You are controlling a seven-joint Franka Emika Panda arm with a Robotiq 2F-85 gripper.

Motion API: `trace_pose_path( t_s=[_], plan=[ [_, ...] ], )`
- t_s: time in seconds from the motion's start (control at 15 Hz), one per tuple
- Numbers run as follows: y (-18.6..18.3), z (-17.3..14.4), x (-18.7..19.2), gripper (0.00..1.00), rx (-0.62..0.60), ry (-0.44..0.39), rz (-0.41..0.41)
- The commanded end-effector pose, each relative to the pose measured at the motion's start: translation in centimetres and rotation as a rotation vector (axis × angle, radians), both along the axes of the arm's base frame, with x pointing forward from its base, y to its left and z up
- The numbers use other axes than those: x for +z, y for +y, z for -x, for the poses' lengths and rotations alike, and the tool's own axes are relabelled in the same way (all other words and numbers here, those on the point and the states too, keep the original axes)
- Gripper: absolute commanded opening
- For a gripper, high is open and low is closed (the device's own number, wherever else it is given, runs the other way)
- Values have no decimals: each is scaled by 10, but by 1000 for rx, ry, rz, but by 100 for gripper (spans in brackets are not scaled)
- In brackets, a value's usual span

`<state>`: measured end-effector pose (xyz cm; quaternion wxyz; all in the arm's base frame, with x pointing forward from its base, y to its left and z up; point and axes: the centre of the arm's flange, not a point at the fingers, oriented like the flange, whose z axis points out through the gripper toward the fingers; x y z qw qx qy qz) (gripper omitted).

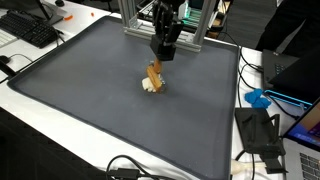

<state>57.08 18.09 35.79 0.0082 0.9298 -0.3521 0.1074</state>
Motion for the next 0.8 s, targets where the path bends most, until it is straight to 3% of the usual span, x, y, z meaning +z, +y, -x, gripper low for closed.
trace_pose_path(
  t_s=[0.0,0.73],
  plan=[
    [-7,-2,-13,22,-19,-49,34],
    [-16,-14,-26,22,-48,-94,79]
  ],
)
